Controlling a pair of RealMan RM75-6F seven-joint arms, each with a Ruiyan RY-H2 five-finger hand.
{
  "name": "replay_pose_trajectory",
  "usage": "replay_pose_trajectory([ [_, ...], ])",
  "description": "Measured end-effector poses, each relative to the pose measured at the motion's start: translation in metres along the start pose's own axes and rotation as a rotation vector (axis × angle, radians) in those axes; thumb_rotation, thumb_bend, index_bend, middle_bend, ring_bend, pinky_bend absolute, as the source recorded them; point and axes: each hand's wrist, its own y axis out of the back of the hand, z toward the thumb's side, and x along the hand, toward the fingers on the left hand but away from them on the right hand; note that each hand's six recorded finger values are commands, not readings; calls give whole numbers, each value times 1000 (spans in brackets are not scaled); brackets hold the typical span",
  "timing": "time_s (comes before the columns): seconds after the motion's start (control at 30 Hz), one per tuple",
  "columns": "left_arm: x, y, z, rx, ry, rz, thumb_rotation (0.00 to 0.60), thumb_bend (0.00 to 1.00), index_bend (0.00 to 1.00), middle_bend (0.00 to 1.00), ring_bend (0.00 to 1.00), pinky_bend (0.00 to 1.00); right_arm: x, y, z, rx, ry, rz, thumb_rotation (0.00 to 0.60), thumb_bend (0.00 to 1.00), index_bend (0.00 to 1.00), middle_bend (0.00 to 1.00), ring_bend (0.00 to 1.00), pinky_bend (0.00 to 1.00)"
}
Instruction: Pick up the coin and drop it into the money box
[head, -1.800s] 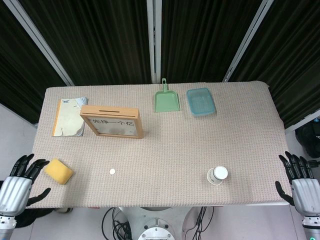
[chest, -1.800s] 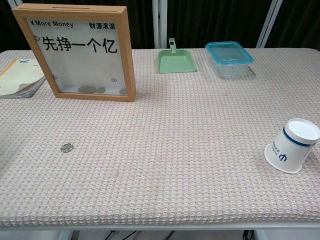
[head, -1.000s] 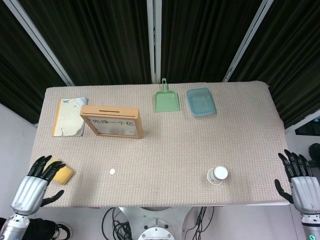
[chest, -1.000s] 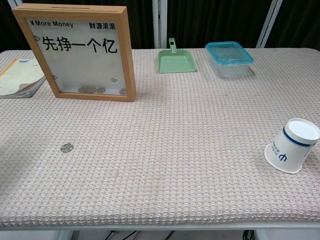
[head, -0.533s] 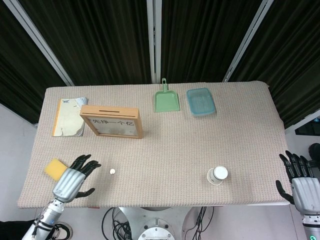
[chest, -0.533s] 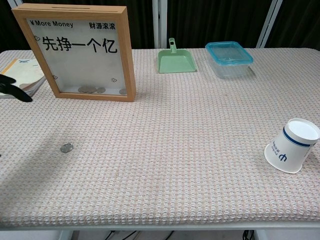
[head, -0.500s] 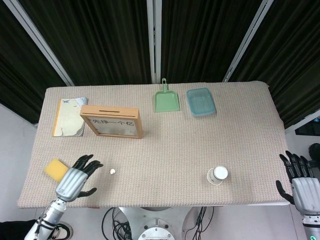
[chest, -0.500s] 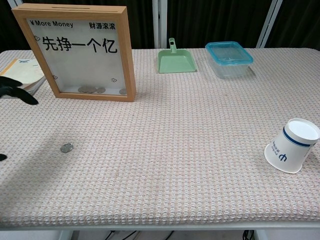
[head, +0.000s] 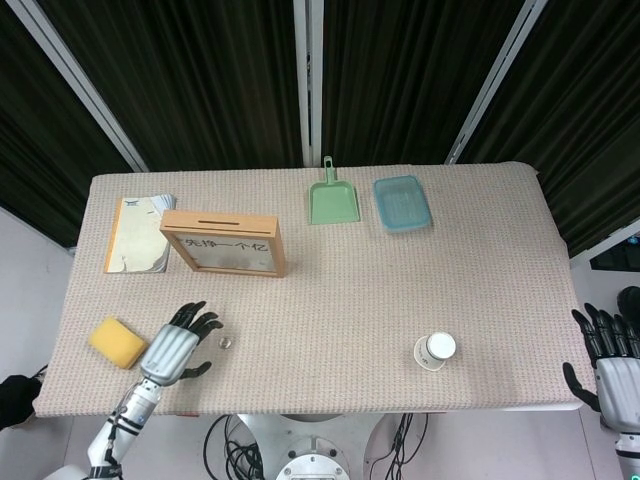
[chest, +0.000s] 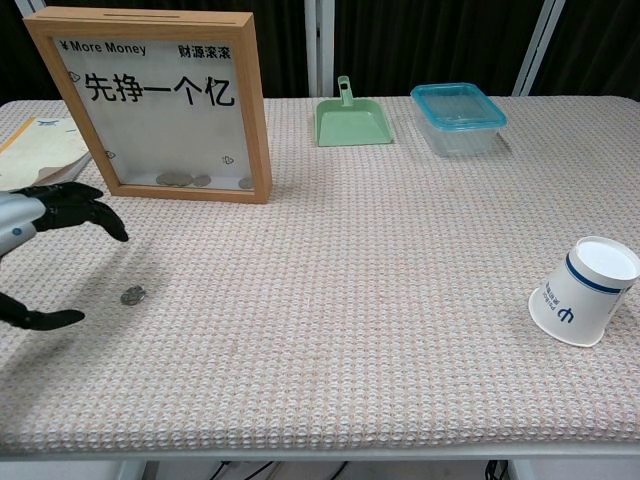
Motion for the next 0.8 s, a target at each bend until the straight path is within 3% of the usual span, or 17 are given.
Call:
replay_pose_trajectory([
  [0.23,9,-20,-7,-35,19,-32,600,204,332,188,51,115,-2,-1,-2,-3,-4,3,600,333,0,0,0,0],
  [0.5,15,-26,-8,-81,16,-9,600,236,430,195,51,113,-2,-2,-5,-6,-12,11,600,332,0,0,0,0],
  [0.8,20,-34,-5,-90,1,-14,600,236,439,195,50,109,-1,-2,-9,-8,-21,14,600,332,0,0,0,0],
])
